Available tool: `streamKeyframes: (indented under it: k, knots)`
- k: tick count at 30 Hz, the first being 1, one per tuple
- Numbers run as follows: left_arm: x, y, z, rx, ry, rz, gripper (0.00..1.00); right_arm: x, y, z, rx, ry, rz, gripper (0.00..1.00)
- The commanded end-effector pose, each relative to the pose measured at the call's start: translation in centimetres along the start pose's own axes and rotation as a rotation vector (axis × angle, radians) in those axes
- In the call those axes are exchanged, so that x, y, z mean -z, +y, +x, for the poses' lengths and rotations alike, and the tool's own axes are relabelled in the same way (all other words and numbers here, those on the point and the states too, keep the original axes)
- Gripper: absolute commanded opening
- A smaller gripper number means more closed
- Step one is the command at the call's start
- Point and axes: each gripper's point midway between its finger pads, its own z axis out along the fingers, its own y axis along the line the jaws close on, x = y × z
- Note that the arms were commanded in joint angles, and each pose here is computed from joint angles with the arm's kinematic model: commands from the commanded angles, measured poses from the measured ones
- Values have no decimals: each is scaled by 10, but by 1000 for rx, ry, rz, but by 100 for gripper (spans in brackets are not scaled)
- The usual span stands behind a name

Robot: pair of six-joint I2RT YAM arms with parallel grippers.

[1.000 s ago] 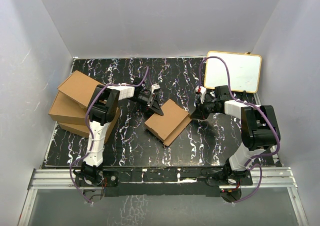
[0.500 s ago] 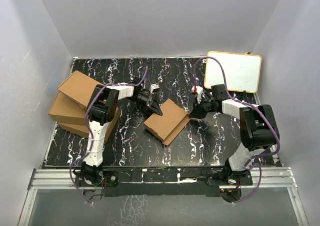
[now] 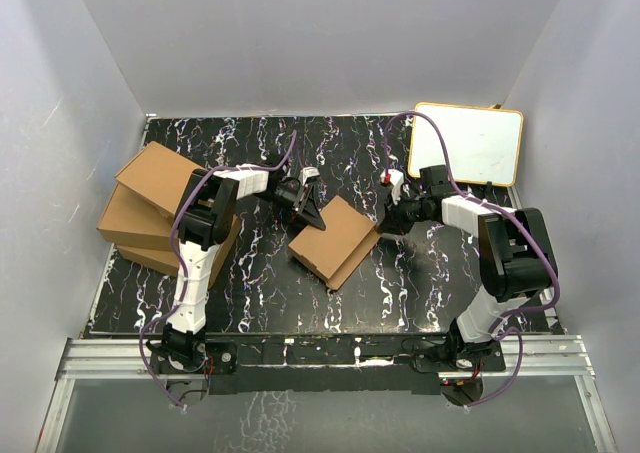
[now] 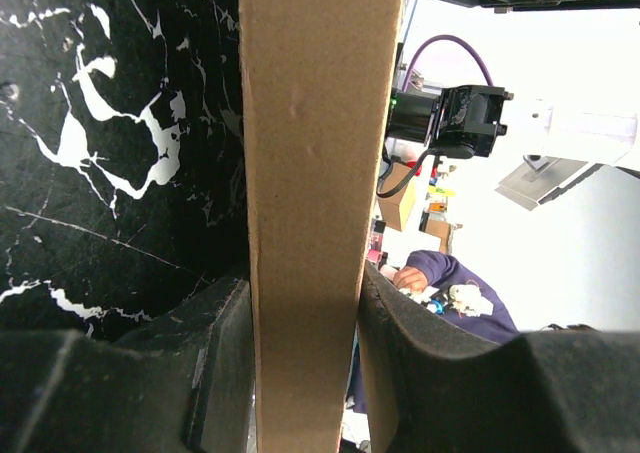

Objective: Fold the paper box

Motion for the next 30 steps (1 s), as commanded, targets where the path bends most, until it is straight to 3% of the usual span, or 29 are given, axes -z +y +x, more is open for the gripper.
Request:
streamKeyframes:
  k: [1, 14, 25, 30]
  knots:
    - [3, 24, -4, 31, -3, -114, 1, 0, -2, -34, 88, -46, -5, 8]
    - [1, 24, 0, 43, 23, -135, 0, -3, -17, -39, 55, -4, 82, 8]
    - [-3, 19, -3, 43, 33, -144, 1, -15, -4, -55, 99, -1, 59, 8]
    - [1, 19, -15, 34, 5, -185, 8, -6, 2, -41, 67, 15, 43, 8]
